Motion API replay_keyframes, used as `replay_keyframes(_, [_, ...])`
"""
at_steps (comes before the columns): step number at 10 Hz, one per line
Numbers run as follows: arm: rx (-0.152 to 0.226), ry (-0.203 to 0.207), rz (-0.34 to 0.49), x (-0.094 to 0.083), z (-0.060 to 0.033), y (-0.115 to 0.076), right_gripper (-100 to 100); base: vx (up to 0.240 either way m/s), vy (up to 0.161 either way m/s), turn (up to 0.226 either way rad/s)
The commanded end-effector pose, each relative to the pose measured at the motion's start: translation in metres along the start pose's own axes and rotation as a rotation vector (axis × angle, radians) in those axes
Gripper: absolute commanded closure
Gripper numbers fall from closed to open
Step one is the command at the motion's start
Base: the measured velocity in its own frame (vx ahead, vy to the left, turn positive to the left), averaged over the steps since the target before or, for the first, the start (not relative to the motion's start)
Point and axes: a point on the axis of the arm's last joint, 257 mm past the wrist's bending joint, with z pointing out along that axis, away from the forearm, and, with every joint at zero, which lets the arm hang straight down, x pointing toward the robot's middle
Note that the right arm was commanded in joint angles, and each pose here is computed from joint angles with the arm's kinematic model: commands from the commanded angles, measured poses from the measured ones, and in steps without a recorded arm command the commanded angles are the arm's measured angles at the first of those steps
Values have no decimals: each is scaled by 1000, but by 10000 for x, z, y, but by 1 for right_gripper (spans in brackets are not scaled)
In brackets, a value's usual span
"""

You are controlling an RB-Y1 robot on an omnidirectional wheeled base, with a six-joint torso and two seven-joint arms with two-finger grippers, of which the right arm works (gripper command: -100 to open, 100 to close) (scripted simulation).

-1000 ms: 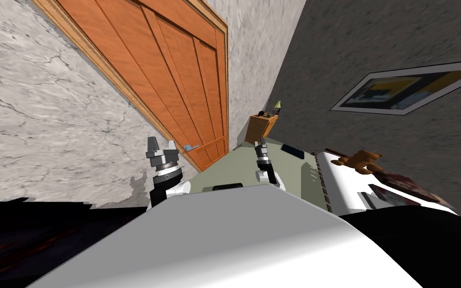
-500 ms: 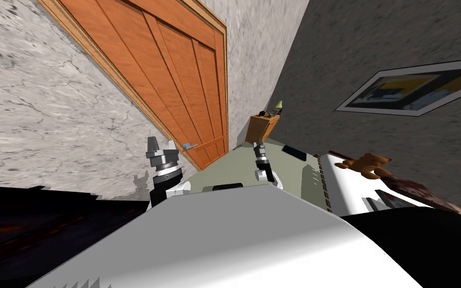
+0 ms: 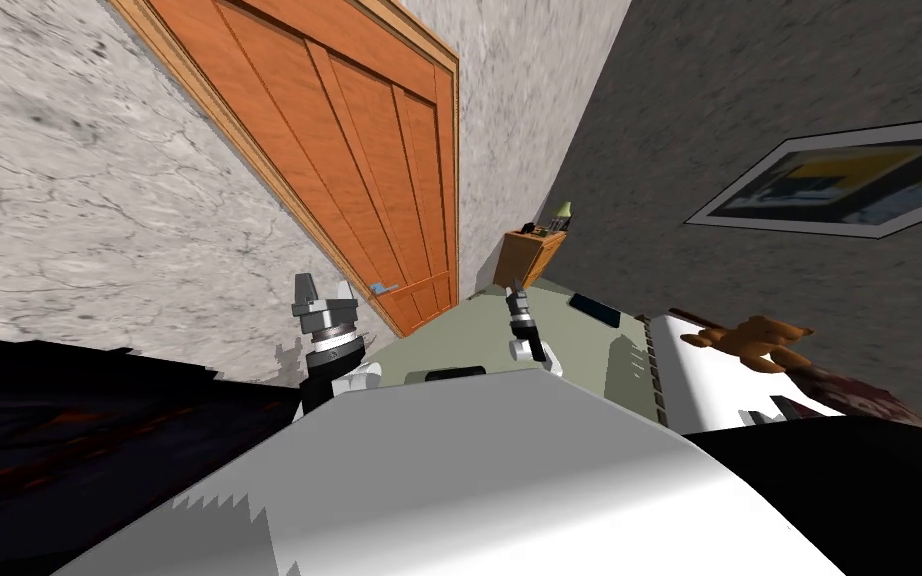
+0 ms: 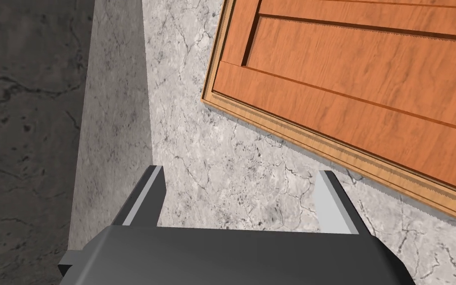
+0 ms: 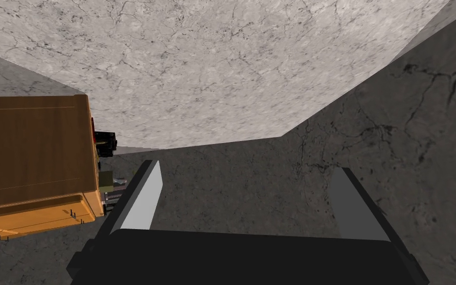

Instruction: Pull the door open

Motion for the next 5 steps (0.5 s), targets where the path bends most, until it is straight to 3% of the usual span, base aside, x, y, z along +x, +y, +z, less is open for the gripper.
replay_keyframes(1, [10,2,-1,7,6,-78,-100,-42,-39,93])
replay_keyframes(5, [35,7,-2,9,1,-277,-100,-39,-29,104])
